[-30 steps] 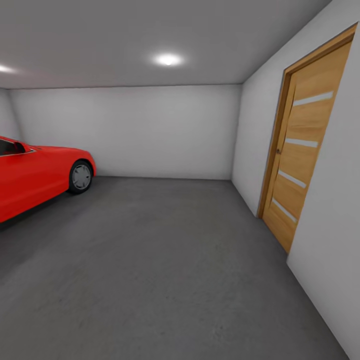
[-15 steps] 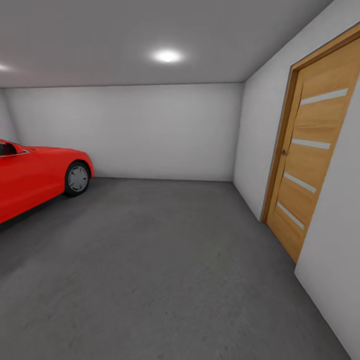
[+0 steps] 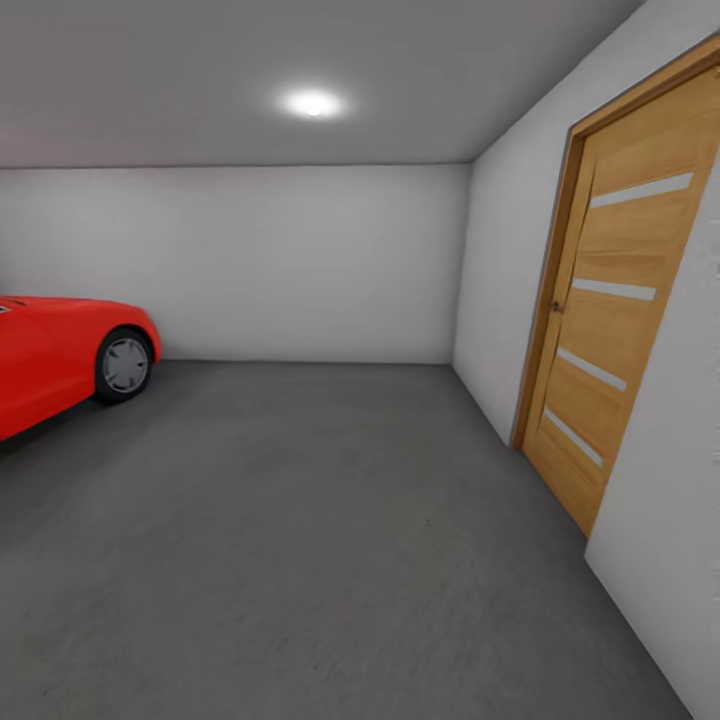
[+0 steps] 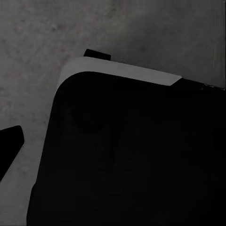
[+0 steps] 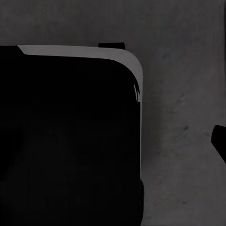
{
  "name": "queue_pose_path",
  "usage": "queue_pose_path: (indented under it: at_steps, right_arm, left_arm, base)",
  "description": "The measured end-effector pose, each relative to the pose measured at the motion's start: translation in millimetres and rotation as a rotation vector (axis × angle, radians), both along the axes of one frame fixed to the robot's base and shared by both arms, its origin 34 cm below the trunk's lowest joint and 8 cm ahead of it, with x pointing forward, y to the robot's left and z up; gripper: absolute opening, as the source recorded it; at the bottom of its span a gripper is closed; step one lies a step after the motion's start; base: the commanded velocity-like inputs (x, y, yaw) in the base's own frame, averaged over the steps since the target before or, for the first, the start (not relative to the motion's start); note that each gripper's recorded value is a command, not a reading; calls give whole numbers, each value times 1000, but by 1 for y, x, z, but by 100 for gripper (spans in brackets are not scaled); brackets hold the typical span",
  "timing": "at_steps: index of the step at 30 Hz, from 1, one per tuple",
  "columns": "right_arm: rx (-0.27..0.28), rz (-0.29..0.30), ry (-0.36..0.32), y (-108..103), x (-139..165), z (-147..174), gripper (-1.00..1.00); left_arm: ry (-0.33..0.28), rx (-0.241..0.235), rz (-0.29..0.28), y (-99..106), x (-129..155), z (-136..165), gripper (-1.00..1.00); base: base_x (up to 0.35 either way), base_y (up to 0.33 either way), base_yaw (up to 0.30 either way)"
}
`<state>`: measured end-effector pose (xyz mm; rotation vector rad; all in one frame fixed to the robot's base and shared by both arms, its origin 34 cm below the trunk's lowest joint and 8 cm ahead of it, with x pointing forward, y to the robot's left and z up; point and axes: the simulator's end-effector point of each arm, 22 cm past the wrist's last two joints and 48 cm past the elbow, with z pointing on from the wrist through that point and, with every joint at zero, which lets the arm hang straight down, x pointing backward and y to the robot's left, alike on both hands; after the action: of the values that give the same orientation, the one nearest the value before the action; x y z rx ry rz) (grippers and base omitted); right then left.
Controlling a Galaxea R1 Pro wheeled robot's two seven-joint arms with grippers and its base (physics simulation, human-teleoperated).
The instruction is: Move the two storage containers from the living room to the garage. In the garage, place one container on the floor and stack the other container on top of it (either order is fine).
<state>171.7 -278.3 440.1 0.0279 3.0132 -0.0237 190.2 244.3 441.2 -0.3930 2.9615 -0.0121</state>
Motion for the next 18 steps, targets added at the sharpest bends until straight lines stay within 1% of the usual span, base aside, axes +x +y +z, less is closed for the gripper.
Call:
queue_pose_path:
  at_steps: [4, 7, 18]
  right_arm:
    - [0, 2, 0, 0, 0, 0, 100]
    - [0, 6, 0, 0, 0, 0, 100]
    - [-3, 16, 1, -1, 0, 0, 100]
  left_arm:
    - [0, 0, 0, 0, 0, 0, 100]
    - [0, 0, 0, 0, 0, 0, 100]
    - [0, 1, 1, 1, 0, 0, 100]
  base:
    - [324, 0, -224]
    - [324, 2, -102]
    - [324, 80, -11]
